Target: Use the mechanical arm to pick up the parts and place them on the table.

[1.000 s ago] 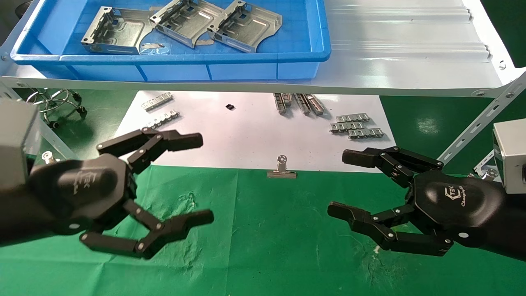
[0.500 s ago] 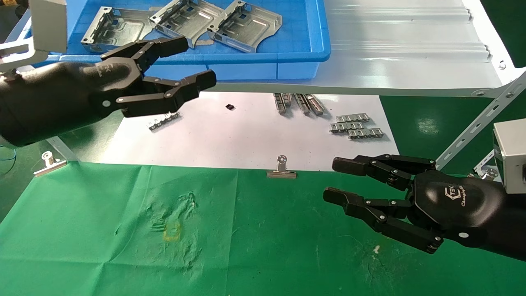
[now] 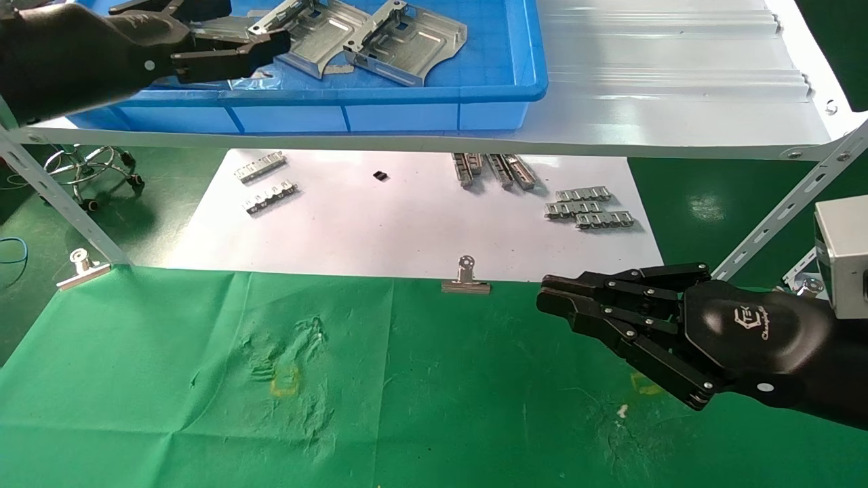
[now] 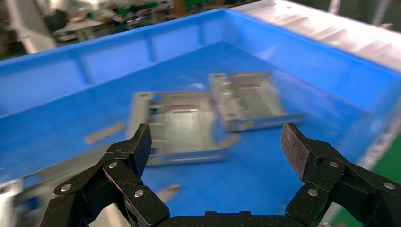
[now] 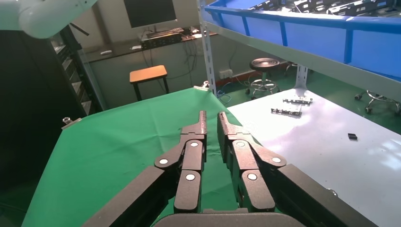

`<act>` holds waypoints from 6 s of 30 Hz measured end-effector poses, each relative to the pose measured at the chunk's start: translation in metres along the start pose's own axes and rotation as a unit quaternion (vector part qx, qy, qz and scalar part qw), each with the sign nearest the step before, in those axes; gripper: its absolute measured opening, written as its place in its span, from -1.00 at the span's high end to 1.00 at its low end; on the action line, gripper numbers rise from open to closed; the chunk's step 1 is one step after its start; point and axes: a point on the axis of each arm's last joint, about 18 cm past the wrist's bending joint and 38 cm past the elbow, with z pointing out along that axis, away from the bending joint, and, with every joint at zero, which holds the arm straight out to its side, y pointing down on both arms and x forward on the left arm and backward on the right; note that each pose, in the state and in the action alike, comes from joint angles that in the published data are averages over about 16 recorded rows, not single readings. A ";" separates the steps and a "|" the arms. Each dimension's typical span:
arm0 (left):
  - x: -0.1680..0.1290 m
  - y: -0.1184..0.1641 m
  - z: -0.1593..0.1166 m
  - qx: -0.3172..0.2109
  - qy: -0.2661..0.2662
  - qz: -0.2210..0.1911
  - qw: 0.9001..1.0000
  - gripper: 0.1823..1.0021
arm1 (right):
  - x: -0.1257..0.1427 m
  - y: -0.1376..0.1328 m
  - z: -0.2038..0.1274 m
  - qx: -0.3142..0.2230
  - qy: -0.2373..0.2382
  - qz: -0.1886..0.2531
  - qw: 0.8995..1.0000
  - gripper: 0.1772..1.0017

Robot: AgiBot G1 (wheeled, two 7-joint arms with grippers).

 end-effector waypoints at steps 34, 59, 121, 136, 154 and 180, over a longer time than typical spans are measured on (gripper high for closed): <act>-0.088 -0.002 0.017 -0.088 -0.164 -0.006 0.983 -0.96 | 0.000 0.000 0.000 0.000 0.000 0.000 1.000 0.96; -0.098 0.013 0.017 -0.116 -0.197 0.001 0.974 -0.04 | 0.000 0.000 0.000 0.000 0.000 0.000 1.000 0.96; 0.080 0.070 -0.080 -0.043 0.296 0.312 0.902 0.78 | 0.000 0.000 0.000 0.000 0.000 0.000 1.000 0.96; 0.081 0.172 -0.077 -0.160 0.295 0.348 0.876 0.78 | 0.000 0.000 0.000 0.000 0.000 0.000 1.000 0.96; 0.085 0.216 -0.063 -0.188 0.274 0.363 0.870 0.77 | 0.000 0.000 0.000 0.000 0.000 0.000 1.000 0.96; 0.088 0.189 -0.078 -0.143 0.278 0.341 0.887 0.07 | 0.000 0.000 0.000 0.000 0.000 0.000 1.000 0.96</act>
